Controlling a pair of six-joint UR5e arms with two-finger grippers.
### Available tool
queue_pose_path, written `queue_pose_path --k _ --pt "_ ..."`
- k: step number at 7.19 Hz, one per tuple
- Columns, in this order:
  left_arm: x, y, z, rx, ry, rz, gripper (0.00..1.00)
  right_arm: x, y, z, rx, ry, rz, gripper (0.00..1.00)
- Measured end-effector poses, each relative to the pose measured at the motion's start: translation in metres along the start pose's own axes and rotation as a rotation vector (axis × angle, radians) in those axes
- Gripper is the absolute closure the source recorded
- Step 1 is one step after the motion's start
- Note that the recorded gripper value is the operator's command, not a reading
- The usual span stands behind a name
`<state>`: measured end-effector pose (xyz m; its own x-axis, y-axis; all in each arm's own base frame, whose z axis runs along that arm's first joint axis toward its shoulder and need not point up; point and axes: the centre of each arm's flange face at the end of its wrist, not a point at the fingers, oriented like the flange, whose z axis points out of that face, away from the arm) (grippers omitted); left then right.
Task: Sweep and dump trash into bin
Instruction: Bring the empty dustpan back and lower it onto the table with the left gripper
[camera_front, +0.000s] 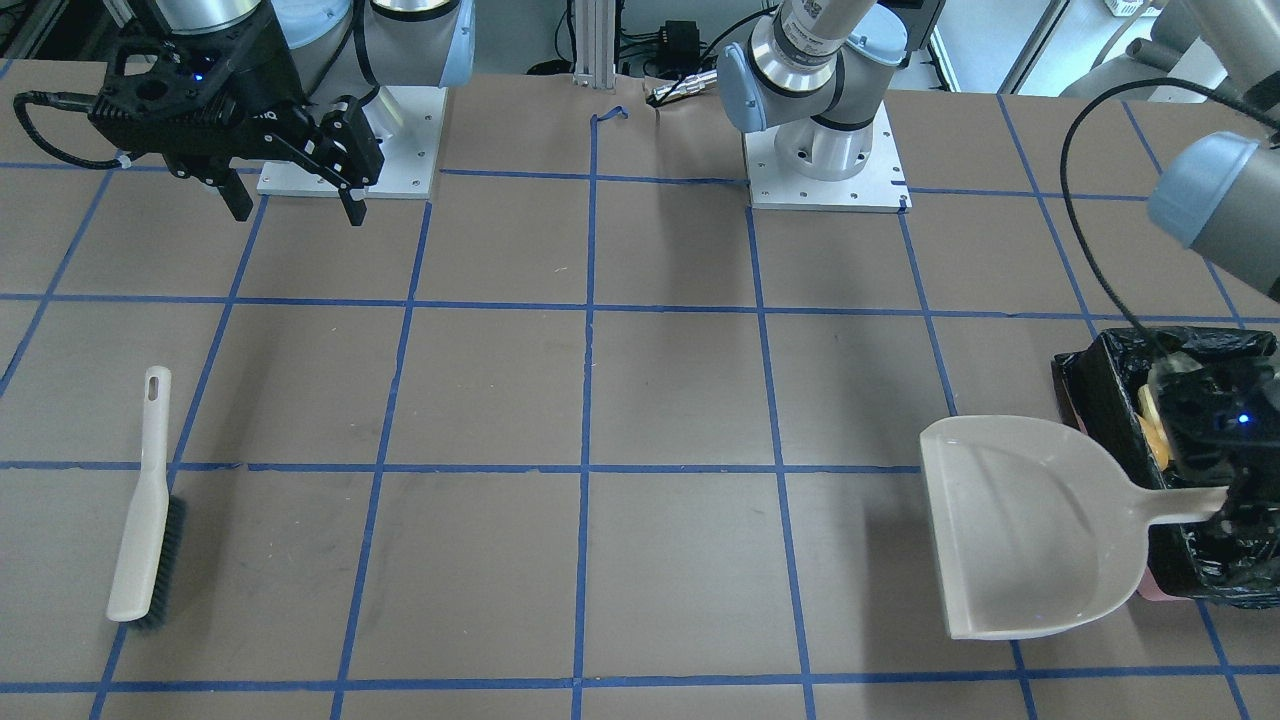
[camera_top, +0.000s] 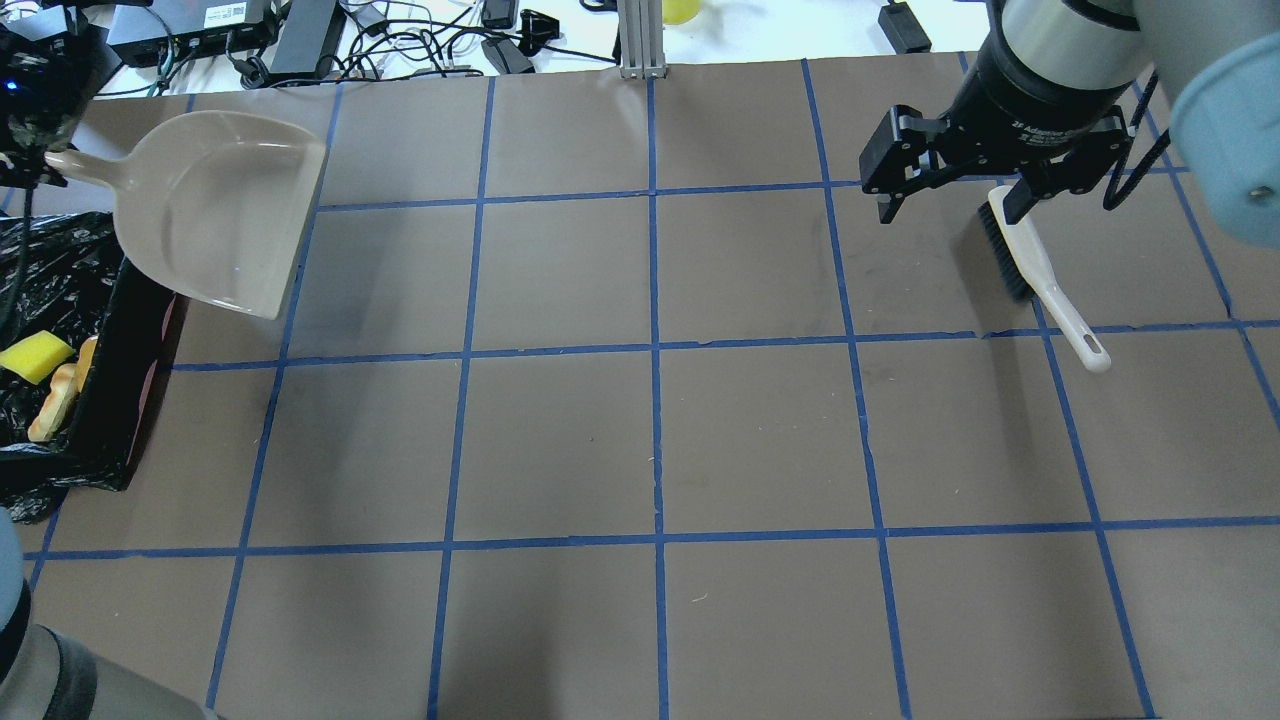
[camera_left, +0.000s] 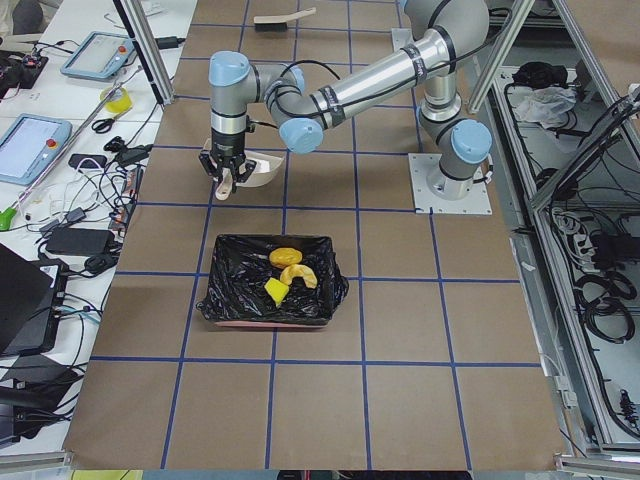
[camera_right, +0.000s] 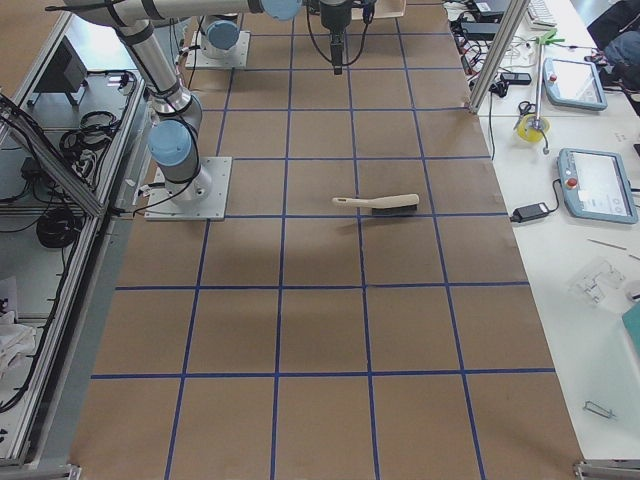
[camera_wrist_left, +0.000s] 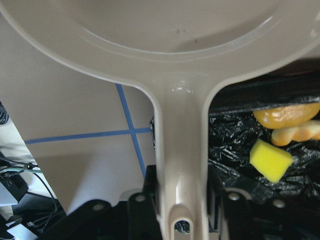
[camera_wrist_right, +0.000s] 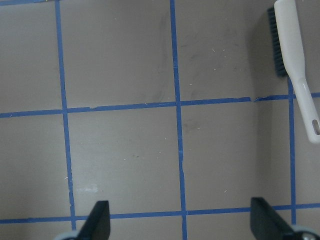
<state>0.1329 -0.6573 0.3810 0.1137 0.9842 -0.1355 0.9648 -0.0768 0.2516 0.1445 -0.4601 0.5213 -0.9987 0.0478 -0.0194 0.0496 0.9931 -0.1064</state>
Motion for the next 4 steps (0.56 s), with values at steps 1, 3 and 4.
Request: queue_pose_path --k 1,3,4 --pt "-0.008 -0.027 0.005 0.029 0.012 -0.047 1.00 0.000 0.000 0.001 -0.003 -0.001 -0.001 0.00" --pt "-0.015 -0.073 0.006 0.108 0.050 -0.174 1.00 0.000 0.000 0.001 -0.005 -0.002 -0.001 0.00" --pt "-0.016 -0.091 0.012 0.147 0.081 -0.226 1.00 0.000 0.000 0.002 -0.006 -0.003 -0.001 0.00"
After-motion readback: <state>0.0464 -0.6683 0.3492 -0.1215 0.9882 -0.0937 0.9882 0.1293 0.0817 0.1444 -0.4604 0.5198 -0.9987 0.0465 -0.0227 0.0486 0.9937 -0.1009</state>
